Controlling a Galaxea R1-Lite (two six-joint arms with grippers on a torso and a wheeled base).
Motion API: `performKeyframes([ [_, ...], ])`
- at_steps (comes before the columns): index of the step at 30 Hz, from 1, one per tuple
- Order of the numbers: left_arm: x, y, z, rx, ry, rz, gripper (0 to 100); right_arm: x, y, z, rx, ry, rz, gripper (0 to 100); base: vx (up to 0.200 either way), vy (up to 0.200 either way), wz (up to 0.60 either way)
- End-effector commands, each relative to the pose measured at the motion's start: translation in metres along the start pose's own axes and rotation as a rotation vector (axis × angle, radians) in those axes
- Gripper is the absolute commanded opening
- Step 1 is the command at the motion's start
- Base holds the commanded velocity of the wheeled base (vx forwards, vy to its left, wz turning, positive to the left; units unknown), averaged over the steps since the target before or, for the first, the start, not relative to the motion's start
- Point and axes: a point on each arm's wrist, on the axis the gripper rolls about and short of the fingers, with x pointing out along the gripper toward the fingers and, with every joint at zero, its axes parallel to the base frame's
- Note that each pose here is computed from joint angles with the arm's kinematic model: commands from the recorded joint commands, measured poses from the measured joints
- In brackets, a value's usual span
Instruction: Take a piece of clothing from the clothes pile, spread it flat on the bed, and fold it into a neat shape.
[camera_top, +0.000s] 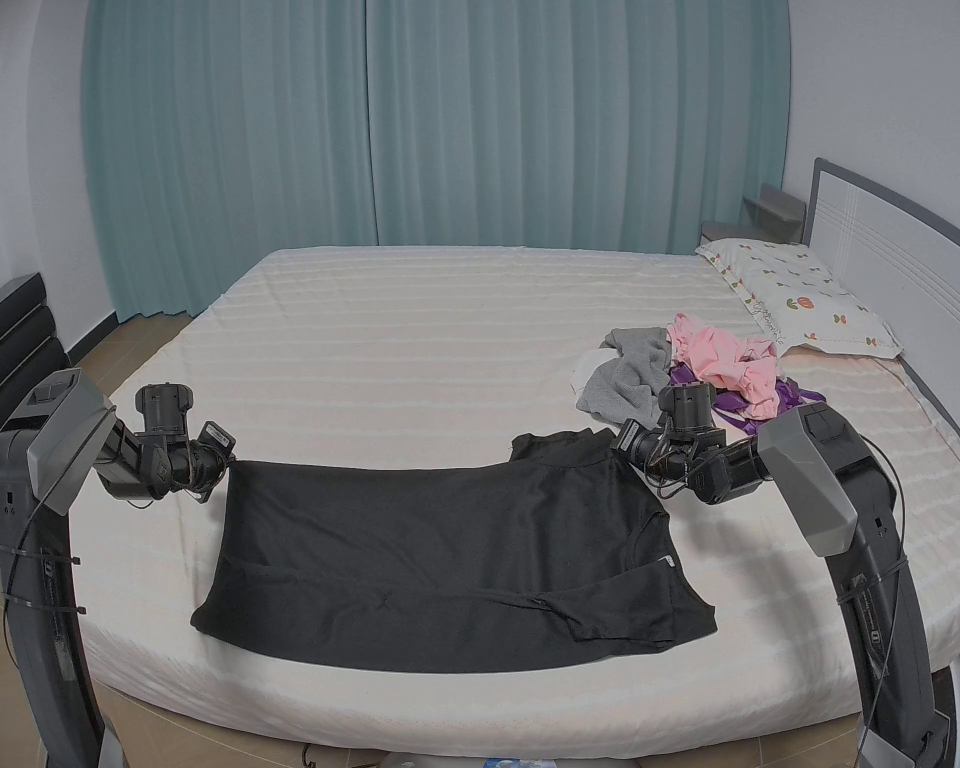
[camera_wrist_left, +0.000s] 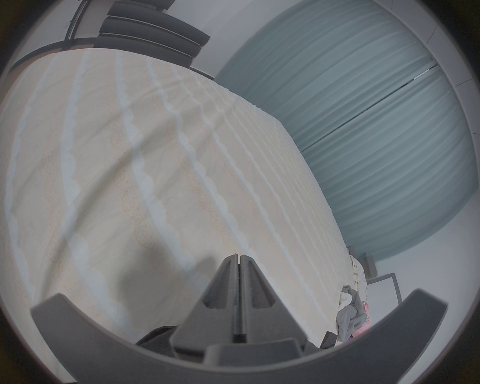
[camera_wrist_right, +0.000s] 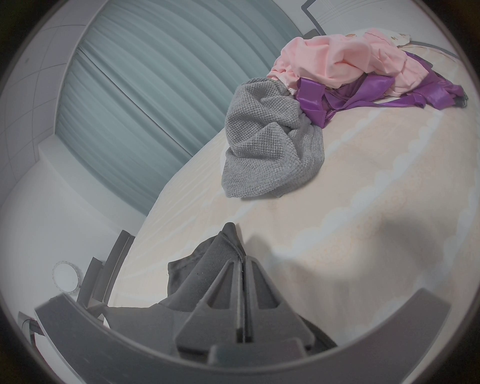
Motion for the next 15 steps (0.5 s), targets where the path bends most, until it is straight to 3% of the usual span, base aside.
performKeyframes([
  [1,-0.002,-0.001,0.002,-0.001,-0.006,-0.003,0,-0.017,0.008,0.010,0.000,-0.008,0.003,0,0.000,0.000,0.00],
  [15,-0.011,-0.015,0.012,0.007,-0.039,-0.039,0,-0.068,0.003,0.031,0.032,-0.032,0.038,0,0.000,0.000,0.00],
])
